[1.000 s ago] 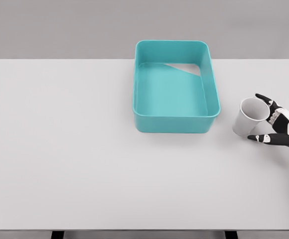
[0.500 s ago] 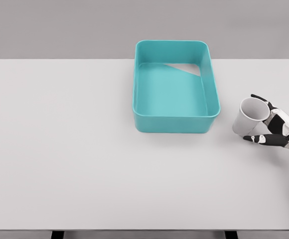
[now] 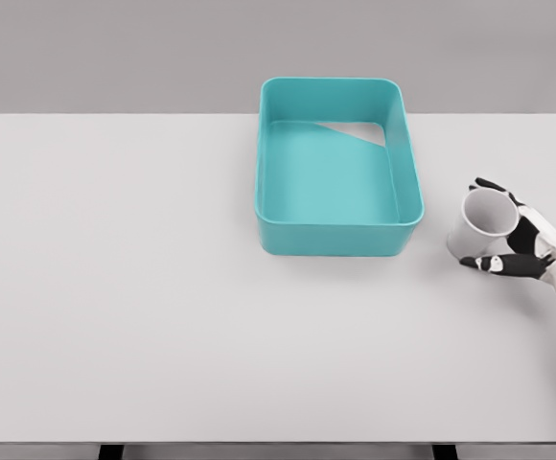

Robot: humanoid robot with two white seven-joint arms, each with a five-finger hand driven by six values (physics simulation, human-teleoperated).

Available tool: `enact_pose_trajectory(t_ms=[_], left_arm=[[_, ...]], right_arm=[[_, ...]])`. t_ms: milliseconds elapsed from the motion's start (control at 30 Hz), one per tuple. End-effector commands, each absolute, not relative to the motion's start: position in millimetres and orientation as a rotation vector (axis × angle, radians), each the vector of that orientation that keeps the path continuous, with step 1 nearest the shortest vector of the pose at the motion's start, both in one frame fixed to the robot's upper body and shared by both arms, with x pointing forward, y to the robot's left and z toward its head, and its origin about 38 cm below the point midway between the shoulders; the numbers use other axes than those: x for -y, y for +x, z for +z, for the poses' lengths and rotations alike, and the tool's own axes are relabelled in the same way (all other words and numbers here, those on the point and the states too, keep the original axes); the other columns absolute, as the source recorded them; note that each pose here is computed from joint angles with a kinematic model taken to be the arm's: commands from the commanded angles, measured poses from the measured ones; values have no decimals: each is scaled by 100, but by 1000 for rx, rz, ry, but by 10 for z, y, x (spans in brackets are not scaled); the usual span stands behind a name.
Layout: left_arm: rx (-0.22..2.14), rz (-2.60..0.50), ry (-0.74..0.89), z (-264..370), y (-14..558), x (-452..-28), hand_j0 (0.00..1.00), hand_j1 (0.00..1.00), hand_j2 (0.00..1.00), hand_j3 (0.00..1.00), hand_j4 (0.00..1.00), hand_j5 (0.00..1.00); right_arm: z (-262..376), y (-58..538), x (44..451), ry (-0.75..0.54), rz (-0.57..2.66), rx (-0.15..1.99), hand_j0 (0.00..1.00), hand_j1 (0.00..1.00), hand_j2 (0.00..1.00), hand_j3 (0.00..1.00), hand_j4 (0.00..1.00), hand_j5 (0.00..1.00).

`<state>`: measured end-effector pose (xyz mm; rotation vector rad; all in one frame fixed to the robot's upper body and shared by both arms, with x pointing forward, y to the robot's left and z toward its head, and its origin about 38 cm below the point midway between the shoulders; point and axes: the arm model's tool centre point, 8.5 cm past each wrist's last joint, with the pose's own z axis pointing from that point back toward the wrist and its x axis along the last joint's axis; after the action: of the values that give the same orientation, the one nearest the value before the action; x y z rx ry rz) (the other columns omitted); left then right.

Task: Put the paper cup into the basket with your right arm

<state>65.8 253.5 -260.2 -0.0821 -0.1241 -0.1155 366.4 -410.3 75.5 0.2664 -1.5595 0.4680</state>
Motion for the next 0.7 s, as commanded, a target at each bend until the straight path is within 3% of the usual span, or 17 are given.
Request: enact_pose_trajectory(t_ms=[0,467,667], left_arm=[[124,-115,-82,-2601,658,-2535,100,100,100,100,100,100],[124,-115,-82,-2601,658,-2535,100,100,100,100,100,100],[124,-115,-82,-2601,658,-2535,100,100,100,100,100,100]], right_arm=[[733,3658,4087,266,473,1554,98,98,98,98,98,98],[743,3656,4090,266,471,1558,72,72,72,72,72,72],[760,3660,4091,266,473,1561,69,69,69,69,69,69]])
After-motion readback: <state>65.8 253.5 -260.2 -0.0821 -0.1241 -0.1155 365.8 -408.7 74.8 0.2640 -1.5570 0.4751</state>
